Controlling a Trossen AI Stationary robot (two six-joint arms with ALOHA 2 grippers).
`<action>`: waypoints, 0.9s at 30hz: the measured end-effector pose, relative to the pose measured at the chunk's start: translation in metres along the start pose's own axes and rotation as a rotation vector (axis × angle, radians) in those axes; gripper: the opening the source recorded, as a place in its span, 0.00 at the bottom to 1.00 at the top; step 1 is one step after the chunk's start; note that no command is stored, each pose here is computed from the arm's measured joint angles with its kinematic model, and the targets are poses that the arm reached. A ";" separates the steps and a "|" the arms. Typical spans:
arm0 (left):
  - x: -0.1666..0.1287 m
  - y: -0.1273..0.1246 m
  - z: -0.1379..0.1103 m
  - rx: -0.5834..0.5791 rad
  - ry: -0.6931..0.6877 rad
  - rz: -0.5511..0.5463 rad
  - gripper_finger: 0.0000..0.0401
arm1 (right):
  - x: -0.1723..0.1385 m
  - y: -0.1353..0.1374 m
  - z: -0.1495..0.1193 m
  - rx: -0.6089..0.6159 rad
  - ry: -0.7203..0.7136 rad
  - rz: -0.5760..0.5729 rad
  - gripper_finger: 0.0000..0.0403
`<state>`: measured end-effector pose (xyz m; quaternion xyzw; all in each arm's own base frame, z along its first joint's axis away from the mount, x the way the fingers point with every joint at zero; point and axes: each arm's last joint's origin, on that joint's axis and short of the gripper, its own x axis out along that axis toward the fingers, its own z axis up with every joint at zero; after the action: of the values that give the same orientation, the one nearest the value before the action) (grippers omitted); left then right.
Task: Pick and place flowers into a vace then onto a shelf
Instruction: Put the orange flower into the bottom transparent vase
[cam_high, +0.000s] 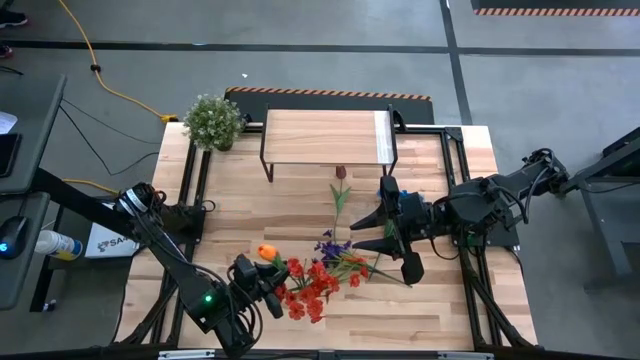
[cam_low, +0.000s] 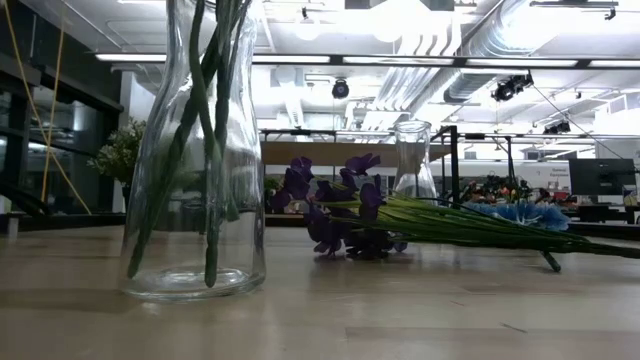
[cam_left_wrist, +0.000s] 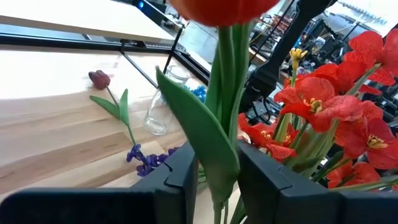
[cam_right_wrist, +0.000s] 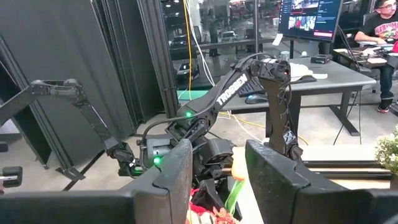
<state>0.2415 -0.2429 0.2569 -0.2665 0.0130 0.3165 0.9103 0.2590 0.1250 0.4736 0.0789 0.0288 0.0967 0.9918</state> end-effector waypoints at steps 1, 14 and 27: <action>0.000 0.000 0.000 0.000 0.001 0.000 0.34 | 0.000 0.000 0.000 0.000 0.000 0.000 0.35; -0.016 0.000 -0.004 0.018 0.045 -0.038 0.34 | 0.000 0.000 0.000 0.000 0.001 0.006 0.35; -0.019 0.005 0.001 0.062 0.115 -0.024 0.34 | 0.000 0.002 0.000 0.005 0.010 0.051 0.35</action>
<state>0.2230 -0.2503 0.2591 -0.2560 0.0718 0.2891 0.9196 0.2586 0.1265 0.4735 0.0815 0.0319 0.1220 0.9887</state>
